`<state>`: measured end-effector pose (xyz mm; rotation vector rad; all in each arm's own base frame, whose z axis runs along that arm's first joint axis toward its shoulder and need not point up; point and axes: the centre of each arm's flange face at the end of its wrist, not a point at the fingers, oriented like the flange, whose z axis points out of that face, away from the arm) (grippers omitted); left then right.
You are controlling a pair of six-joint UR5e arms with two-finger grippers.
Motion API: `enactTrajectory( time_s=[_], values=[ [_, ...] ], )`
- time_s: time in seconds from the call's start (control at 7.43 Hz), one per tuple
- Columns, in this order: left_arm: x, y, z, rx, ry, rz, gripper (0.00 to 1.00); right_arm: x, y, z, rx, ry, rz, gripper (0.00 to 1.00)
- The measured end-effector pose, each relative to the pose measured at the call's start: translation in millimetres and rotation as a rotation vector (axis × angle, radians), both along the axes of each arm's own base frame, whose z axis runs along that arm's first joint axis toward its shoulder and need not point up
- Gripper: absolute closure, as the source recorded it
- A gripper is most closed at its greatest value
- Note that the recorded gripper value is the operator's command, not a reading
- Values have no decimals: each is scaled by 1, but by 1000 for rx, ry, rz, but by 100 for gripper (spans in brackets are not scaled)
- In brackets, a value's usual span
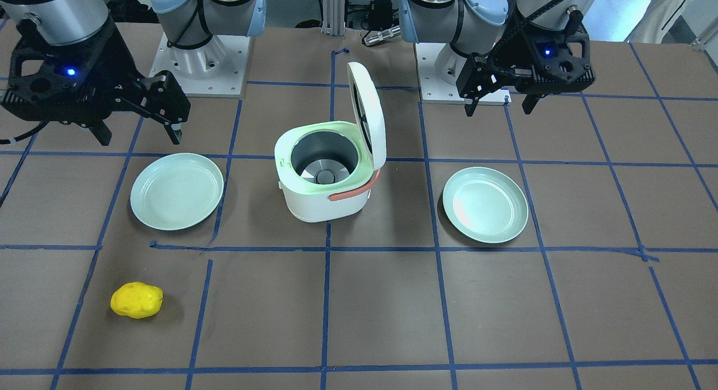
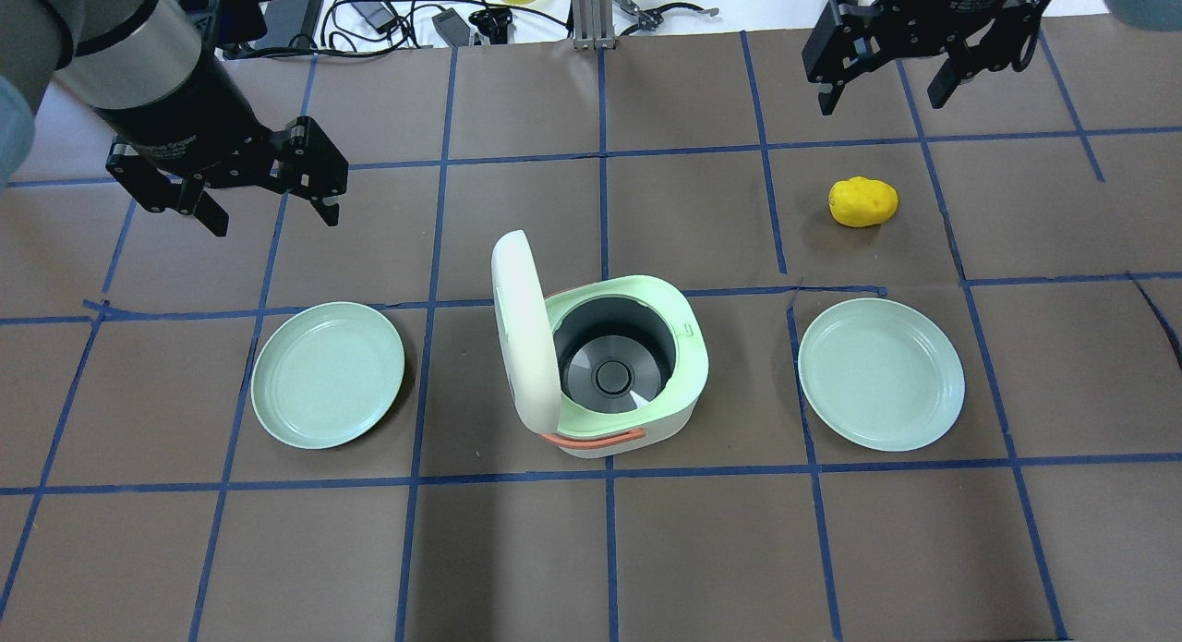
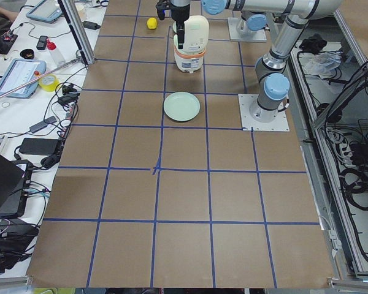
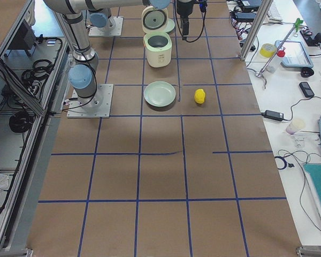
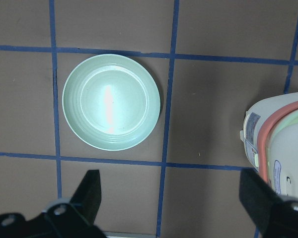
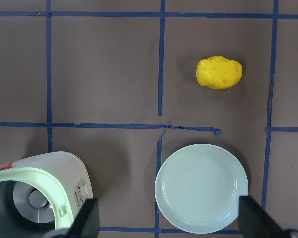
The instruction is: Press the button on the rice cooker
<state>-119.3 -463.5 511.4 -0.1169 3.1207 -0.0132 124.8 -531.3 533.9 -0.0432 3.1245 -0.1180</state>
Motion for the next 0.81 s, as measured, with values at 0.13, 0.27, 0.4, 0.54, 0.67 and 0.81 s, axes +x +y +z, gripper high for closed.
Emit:
enactTrajectory(
  time_s=[0.13,0.27,0.4,0.54,0.67,0.81],
  values=[
    [0,0,0,0,0,0,0,-1,0,1,0,0,-1,0],
    [0,0,0,0,0,0,0,-1,1,1,0,-1,-1,0],
    [0,0,0,0,0,0,0,-2,1,1,1,-1,-1,0],
    [0,0,0,0,0,0,0,-2,1,1,1,-1,-1,0],
    [0,0,0,0,0,0,0,-2,2,1,1,-1,-1,0],
    [0,0,0,0,0,0,0,-2,2,1,1,-1,-1,0]
  ],
)
